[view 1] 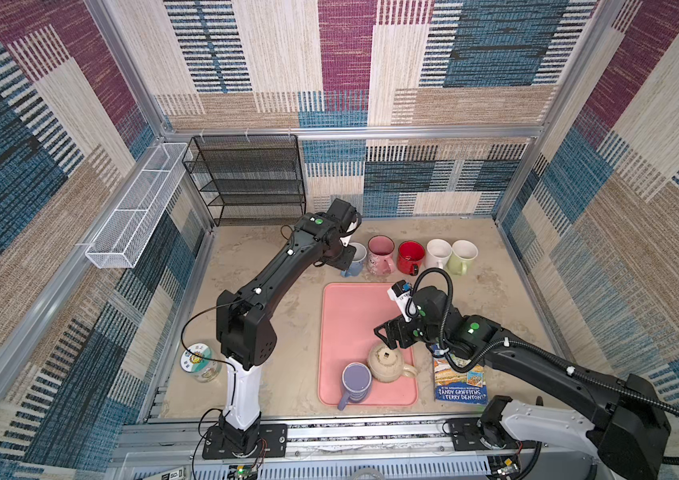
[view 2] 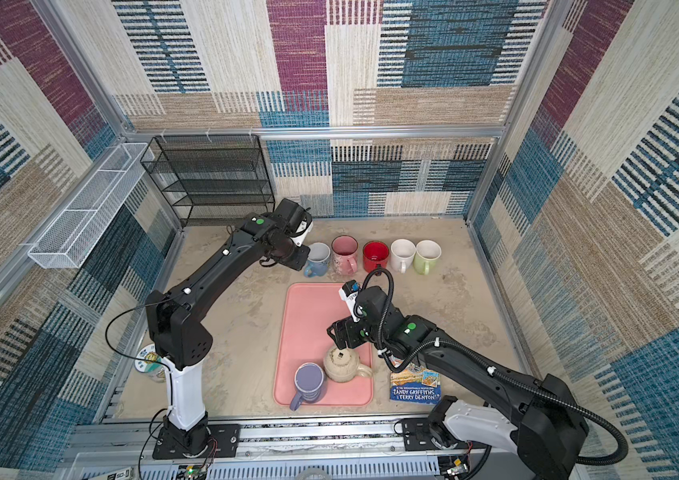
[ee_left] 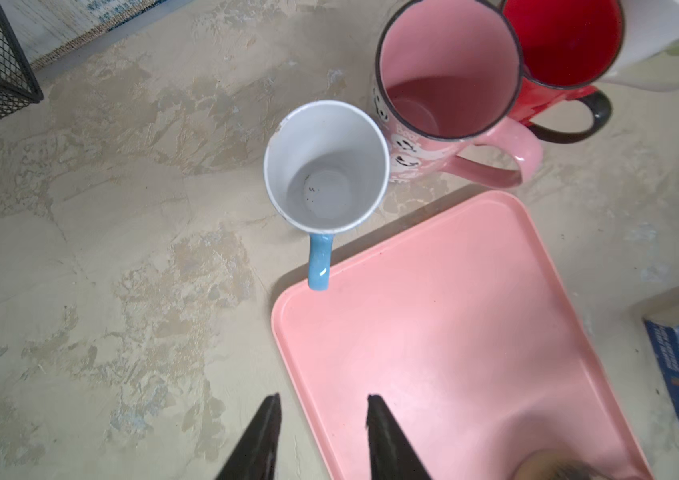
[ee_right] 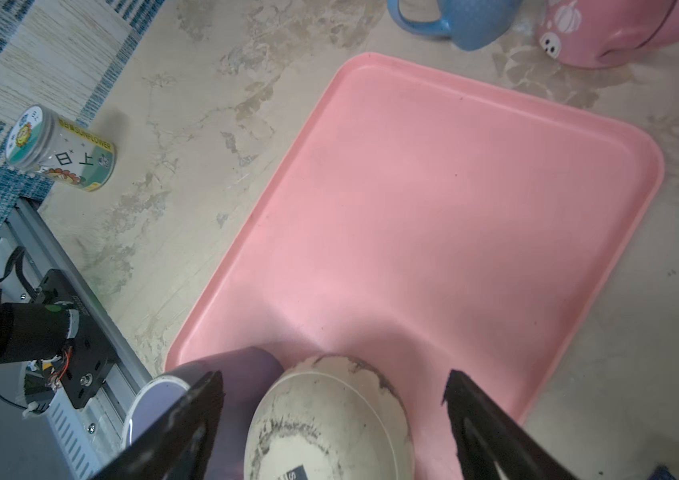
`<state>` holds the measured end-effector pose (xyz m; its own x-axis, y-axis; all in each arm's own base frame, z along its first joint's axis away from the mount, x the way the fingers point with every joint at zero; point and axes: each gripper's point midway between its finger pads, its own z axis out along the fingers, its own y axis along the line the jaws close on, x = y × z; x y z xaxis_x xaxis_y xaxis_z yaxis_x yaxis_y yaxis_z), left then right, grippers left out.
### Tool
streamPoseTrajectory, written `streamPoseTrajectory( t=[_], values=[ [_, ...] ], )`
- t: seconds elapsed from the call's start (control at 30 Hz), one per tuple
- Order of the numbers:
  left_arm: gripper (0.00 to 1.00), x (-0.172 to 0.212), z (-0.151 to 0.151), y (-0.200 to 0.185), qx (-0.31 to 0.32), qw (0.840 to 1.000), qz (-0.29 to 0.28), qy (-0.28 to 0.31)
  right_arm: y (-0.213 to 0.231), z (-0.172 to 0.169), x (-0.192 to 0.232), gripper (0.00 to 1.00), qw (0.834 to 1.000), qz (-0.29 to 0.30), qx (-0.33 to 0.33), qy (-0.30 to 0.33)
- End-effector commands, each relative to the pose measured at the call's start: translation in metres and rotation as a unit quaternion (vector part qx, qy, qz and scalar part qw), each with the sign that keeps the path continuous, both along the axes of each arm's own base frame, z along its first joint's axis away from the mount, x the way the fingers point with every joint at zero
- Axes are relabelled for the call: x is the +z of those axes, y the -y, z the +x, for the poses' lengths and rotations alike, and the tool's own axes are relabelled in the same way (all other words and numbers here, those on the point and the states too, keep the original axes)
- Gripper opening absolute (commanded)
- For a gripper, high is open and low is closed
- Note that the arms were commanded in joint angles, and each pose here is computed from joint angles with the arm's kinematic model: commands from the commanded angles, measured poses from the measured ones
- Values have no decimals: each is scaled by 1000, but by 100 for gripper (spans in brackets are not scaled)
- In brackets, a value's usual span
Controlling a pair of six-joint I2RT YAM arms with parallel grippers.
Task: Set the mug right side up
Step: 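Set the blue mug beside the pink mug, open left gripper, while right moves over tray, then draw the left gripper back while the right gripper lowers over the upside-down cream mug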
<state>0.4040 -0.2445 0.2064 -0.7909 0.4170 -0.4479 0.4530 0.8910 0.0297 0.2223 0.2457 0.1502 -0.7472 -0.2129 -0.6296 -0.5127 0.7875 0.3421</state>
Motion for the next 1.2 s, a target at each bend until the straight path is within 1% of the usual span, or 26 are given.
streamPoseTrajectory(
  t=[0.0, 0.07, 0.17, 0.3, 0.5, 0.63, 0.87, 1.17],
  values=[
    [40, 14, -12, 2, -3, 999, -27, 19, 11, -10, -11, 88, 999, -25, -31, -20],
    [40, 18, -24, 0, -3, 999, -37, 21, 11, -19, -15, 91, 999, -33, -30, -29],
    [40, 20, -45, -4, -7, 999, -50, 17, 14, -32, -26, 92, 997, -53, -28, -44],
    [41, 22, -70, -13, -12, 998, -55, 15, 10, -49, -36, 94, 996, -56, -19, -62],
    [42, 29, -98, -29, -15, 998, -65, 23, 4, -63, -47, 95, 994, -83, -11, -75],
    [42, 35, -109, -38, -14, 997, -69, 34, 5, -68, -57, 95, 991, -96, -16, -87],
    [42, 47, -129, -54, -16, 995, -79, 58, 8, -75, -67, 93, 990, -91, -26, -105],
    [42, 32, -145, -63, -18, 996, -75, 45, 2, -66, -78, 91, 988, -103, -41, -104]
  ],
)
